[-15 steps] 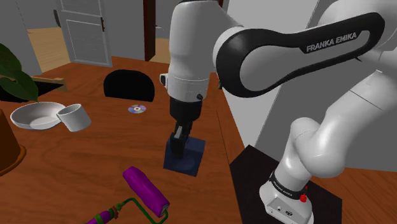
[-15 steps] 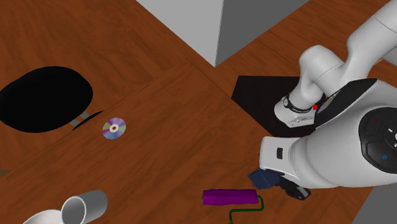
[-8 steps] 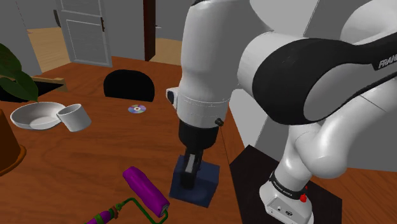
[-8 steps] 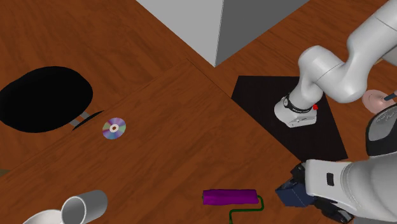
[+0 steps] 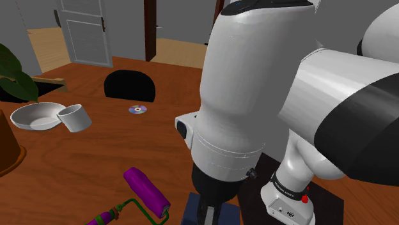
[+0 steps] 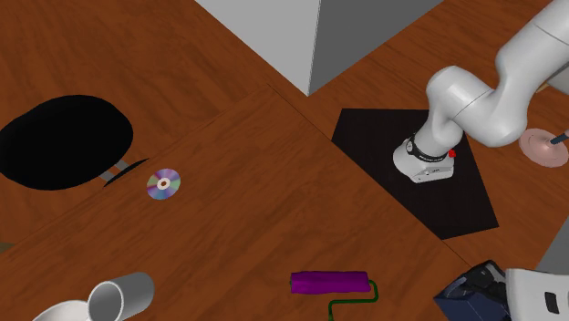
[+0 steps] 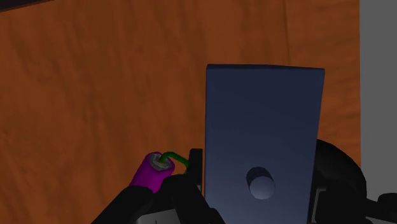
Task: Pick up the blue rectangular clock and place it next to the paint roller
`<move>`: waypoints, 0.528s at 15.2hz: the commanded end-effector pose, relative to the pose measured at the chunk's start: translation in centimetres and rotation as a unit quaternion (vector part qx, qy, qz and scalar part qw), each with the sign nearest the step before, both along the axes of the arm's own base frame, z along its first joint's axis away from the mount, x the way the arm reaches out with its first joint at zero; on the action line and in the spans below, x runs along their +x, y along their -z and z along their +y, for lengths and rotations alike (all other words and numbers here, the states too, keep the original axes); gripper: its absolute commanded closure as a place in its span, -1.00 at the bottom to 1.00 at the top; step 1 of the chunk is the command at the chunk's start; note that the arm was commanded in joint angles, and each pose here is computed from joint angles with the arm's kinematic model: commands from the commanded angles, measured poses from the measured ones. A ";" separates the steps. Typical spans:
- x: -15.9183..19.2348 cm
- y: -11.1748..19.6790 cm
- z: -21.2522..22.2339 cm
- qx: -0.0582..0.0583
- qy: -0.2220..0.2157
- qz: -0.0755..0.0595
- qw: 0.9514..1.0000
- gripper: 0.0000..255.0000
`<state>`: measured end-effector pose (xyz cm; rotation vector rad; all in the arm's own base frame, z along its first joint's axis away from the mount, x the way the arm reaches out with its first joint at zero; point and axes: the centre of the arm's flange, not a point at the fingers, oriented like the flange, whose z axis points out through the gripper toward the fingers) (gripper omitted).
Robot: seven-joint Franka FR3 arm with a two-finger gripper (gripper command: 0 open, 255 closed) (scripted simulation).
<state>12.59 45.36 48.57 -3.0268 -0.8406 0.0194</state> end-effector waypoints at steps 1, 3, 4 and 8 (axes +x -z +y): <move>-0.3 0.8 0.2 0.000 0.001 0.000 1.000 1.00; -0.3 1.9 0.2 0.000 0.001 0.000 1.000 1.00; -0.3 2.4 0.2 0.000 0.001 0.000 1.000 1.00; -0.3 4.5 0.2 0.000 0.001 0.000 1.000 1.00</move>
